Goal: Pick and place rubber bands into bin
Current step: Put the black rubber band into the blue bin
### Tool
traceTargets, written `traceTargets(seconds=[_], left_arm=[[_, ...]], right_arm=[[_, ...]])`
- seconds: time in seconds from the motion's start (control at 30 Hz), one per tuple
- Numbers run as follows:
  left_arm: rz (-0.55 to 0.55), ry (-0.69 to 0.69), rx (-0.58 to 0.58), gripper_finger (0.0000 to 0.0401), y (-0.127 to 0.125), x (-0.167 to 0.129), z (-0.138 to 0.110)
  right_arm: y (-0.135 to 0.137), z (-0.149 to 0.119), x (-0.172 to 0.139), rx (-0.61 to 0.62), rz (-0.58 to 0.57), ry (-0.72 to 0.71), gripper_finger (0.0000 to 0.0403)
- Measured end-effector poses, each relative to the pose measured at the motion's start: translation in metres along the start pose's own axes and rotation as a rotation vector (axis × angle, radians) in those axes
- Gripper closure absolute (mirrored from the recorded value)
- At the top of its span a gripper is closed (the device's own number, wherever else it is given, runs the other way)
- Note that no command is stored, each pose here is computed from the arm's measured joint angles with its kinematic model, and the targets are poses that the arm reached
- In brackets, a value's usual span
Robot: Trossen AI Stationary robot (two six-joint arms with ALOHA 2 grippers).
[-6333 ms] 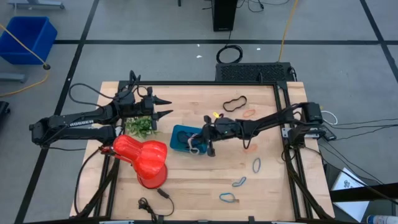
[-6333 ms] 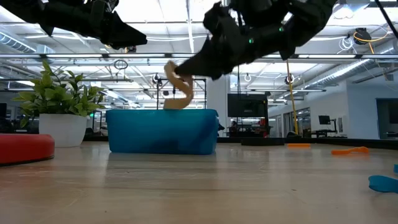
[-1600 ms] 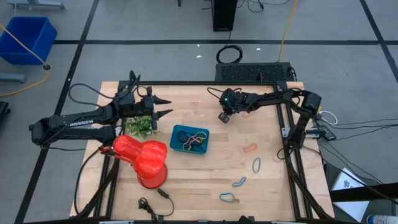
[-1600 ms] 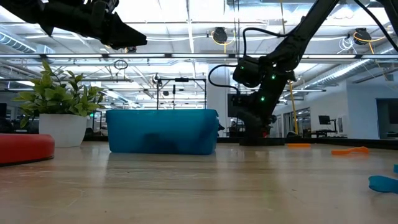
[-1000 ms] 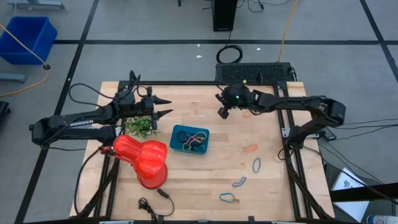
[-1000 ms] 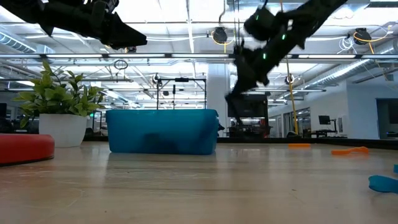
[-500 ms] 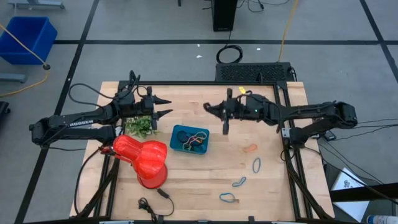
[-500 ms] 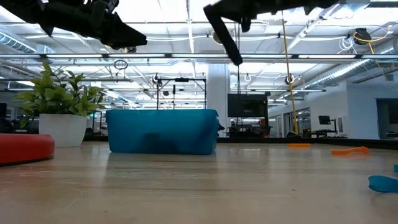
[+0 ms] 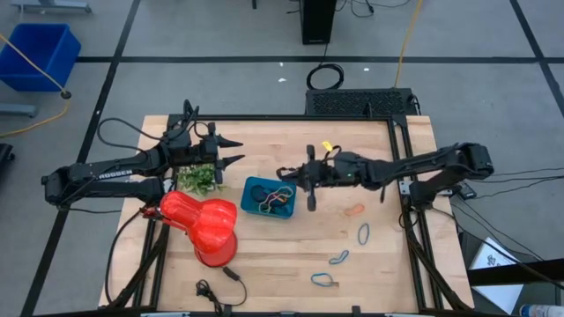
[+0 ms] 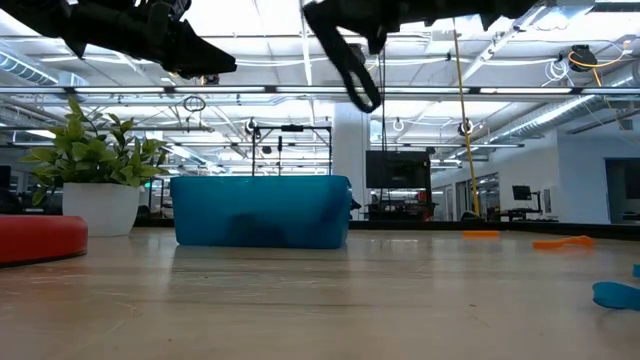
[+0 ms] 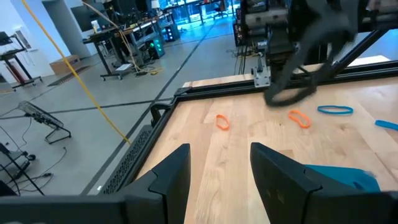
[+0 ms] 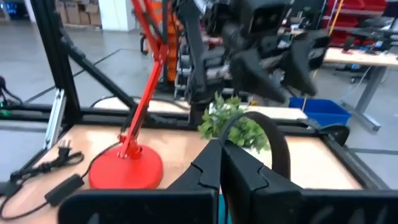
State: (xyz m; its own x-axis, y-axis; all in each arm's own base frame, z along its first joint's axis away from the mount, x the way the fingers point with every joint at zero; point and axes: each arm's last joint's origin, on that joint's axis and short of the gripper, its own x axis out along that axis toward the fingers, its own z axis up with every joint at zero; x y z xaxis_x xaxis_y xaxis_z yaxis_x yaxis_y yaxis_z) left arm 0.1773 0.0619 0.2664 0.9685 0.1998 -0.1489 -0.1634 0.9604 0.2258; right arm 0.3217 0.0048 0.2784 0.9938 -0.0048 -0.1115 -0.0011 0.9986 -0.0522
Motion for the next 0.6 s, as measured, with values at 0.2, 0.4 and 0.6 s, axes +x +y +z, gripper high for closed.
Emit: traceTargets(seconds=[0.2,0.4,0.6], left_arm=[[0.000,0.000,0.000,0.0226,0.000,0.000,0.000],[0.000,0.001,0.000,0.0226,0.000,0.000,0.000],[0.000,0.000,0.000,0.0226,0.000,0.000,0.000]], right_arm=[[0.003,-0.021,0.019,-0.001,0.007,0.034,0.0403],[0.005,-0.043,0.033,0.010,0.009,0.094,0.0403],[0.006,-0.070,0.046,0.044,0.008,0.183,0.0403]])
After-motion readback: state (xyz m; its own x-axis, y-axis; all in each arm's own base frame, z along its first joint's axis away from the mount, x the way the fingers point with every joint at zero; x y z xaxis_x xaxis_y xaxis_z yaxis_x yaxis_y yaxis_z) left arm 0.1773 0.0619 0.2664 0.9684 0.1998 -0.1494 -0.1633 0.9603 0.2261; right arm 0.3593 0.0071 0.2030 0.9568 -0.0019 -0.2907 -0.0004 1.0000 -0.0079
